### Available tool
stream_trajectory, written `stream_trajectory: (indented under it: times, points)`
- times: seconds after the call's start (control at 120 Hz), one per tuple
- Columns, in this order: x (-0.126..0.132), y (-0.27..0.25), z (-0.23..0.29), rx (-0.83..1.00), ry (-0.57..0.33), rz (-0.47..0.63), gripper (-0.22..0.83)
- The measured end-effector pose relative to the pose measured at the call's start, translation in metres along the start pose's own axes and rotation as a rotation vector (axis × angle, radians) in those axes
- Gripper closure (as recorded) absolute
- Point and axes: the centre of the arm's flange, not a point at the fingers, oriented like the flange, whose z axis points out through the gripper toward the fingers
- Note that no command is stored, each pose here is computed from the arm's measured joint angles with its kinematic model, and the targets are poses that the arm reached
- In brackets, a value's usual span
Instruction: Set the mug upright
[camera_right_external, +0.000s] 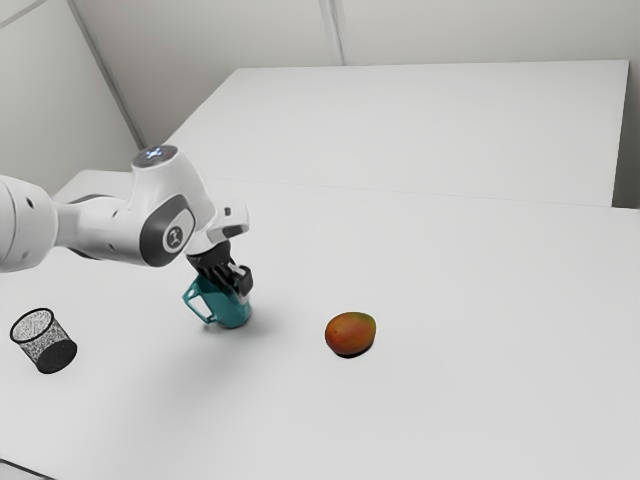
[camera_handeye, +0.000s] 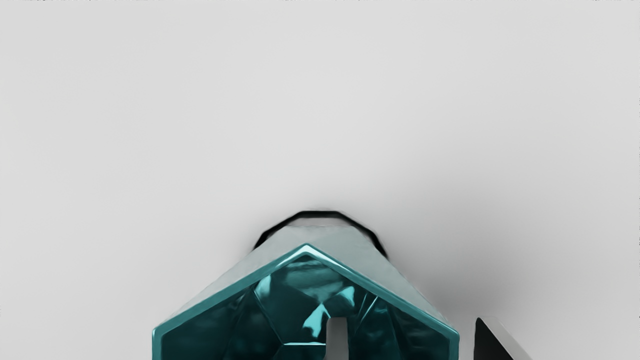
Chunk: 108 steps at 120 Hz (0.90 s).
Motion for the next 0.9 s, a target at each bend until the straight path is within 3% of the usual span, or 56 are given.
stream_trajectory:
  times: [0.433,0.9]
  points:
    - [0.000,-0.005,-0.020,0.015,0.032,-0.013,0.12]
    - [-0.001,0.008,-0.051,0.025,0.065,0.001,0.04]
